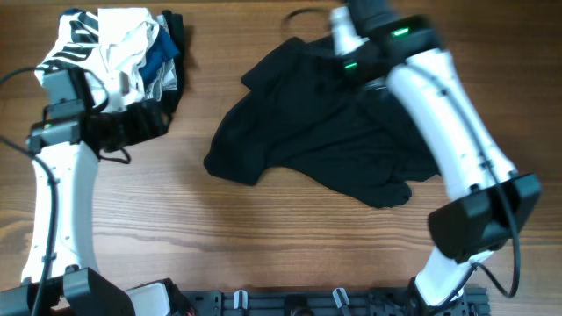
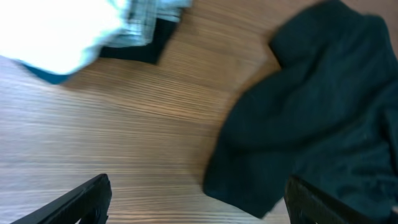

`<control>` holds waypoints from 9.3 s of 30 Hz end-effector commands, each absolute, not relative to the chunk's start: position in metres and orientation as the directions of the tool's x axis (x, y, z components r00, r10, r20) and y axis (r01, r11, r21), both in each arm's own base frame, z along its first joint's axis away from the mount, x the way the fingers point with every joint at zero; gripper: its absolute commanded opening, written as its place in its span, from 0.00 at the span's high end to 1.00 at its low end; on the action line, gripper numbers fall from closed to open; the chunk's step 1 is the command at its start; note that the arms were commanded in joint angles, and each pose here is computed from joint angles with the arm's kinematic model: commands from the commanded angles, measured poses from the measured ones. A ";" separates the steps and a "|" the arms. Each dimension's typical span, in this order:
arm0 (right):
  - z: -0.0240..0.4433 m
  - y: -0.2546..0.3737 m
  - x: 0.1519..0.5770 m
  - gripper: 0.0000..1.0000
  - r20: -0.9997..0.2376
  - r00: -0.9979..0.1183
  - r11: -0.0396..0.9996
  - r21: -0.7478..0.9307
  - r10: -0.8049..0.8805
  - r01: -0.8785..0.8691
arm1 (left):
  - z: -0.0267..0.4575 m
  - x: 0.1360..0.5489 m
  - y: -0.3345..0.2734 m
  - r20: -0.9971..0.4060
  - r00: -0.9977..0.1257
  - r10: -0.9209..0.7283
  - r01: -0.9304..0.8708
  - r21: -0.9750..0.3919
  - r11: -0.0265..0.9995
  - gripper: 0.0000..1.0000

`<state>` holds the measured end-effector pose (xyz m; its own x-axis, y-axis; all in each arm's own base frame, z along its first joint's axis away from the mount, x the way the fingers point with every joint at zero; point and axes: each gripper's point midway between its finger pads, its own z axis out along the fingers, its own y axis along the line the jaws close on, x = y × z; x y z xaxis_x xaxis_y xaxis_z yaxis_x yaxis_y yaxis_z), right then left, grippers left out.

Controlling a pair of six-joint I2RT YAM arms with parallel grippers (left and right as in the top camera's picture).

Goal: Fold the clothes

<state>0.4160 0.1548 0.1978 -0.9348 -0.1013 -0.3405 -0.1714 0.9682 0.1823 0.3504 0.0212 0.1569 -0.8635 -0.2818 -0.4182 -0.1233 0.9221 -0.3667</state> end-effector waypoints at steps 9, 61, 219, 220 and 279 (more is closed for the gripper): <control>0.084 0.009 0.428 0.02 -0.100 -0.990 0.988 0.128 0.103 0.089 | 0.148 0.355 -0.036 -0.414 -0.906 -0.091 0.043 -0.304 0.952 0.10; 0.199 0.006 0.445 0.00 -0.280 -0.927 0.967 0.122 0.248 0.222 | 0.112 0.337 -0.084 -0.233 -0.972 -0.038 0.078 -0.470 0.879 0.00; 0.378 -0.135 0.496 0.96 -0.838 -0.399 0.928 0.338 0.373 0.157 | 0.462 0.498 -0.098 -0.943 -0.036 -0.330 0.272 -0.327 0.905 0.96; 0.391 -0.131 0.507 0.96 -0.865 -0.346 0.932 0.341 0.363 0.125 | 0.477 0.506 -0.098 -0.941 0.003 -0.337 0.285 -0.322 0.903 0.96; 0.083 -0.058 0.242 0.96 0.196 -0.860 0.863 0.099 0.471 0.495 | 0.092 0.247 -0.146 0.356 -0.933 0.049 -0.031 -0.215 0.976 0.96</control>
<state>0.2560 -0.0543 0.0922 -0.8869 0.4248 0.1817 0.4493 0.8846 0.1249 0.2566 -0.1505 0.0995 -0.9379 0.1136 0.3279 0.0367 0.9721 -0.2319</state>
